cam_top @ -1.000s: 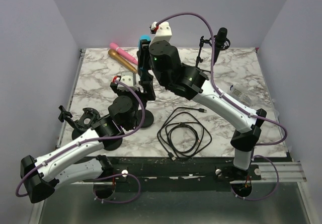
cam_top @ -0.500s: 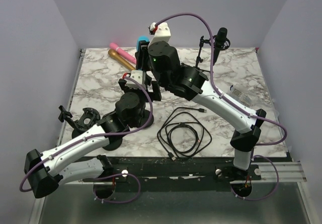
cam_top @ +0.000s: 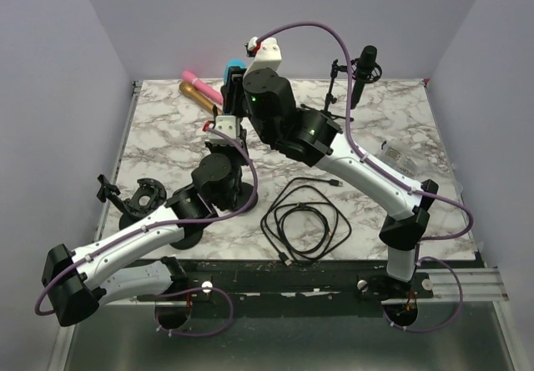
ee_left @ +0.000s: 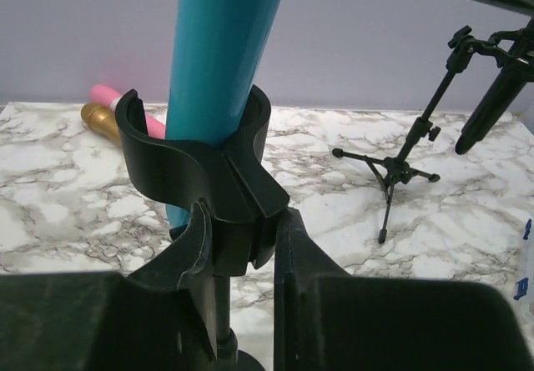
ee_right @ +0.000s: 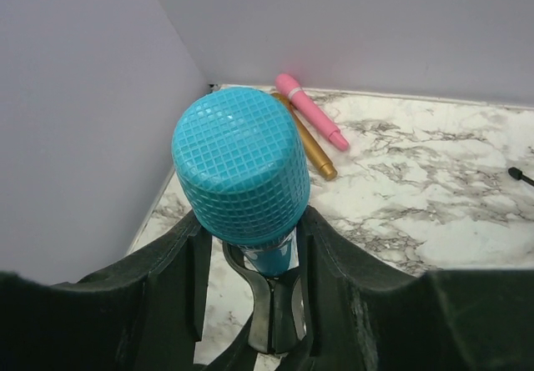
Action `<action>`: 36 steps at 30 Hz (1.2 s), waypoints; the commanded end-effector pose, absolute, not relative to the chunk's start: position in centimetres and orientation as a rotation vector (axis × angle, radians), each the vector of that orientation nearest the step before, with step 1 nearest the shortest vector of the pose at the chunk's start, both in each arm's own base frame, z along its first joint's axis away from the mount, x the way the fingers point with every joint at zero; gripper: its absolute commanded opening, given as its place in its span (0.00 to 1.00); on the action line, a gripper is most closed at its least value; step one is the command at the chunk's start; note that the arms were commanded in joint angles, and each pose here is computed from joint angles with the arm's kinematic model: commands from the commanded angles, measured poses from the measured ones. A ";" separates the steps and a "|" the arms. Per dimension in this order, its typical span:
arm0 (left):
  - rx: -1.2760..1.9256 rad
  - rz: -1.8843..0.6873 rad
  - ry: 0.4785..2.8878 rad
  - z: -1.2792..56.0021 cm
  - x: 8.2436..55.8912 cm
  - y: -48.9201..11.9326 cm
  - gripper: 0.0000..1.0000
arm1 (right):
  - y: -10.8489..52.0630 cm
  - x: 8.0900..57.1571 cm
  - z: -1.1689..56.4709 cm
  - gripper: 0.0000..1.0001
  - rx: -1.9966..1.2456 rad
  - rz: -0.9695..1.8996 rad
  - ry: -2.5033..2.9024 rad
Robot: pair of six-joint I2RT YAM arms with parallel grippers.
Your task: Remove the microphone from the stand
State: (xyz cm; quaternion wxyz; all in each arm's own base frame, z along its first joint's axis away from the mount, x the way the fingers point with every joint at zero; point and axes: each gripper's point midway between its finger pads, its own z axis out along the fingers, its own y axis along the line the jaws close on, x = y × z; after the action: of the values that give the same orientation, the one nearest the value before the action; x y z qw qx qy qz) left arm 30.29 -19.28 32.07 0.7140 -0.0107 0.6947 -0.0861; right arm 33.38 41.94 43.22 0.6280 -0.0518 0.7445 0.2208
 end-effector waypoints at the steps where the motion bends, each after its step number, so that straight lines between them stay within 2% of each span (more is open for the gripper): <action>1: -0.049 -0.205 1.545 31.2 29.4 -17.9 0.00 | 42.3 32.9 46.1 0.01 -0.086 0.566 1.639; 9: 0.046 -0.294 1.558 28.5 27.2 -17.6 0.00 | 39.7 31.9 53.9 0.01 -0.027 0.646 1.463; 14: 0.149 -0.363 1.550 28.3 26.4 -18.9 0.01 | 35.5 30.8 57.8 0.01 0.037 0.622 1.372; 15: 0.158 -0.377 1.560 28.6 26.3 -19.2 0.10 | 34.6 30.6 58.1 0.01 0.040 0.601 1.361; 18: 0.212 -0.404 1.603 28.5 26.0 -20.3 0.44 | 31.4 30.0 57.9 0.01 0.062 0.527 1.341; 26: 0.213 -0.489 1.750 28.1 24.0 -20.0 0.95 | 24.5 28.1 48.9 0.01 0.071 0.360 1.430; 27: 0.233 -0.507 1.763 28.3 23.5 -20.0 0.98 | 24.2 27.9 48.0 0.01 0.063 0.348 1.441; 36: 0.286 -0.573 1.795 31.8 19.9 -17.5 0.98 | 26.2 30.2 38.6 0.01 -0.105 0.219 1.579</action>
State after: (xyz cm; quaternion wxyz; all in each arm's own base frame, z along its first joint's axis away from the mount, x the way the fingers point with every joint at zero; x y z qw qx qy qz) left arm 22.36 -18.84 30.20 0.6012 0.1101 0.7599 -0.2214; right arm 28.54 25.16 41.22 0.7088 -0.0336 0.6957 0.1115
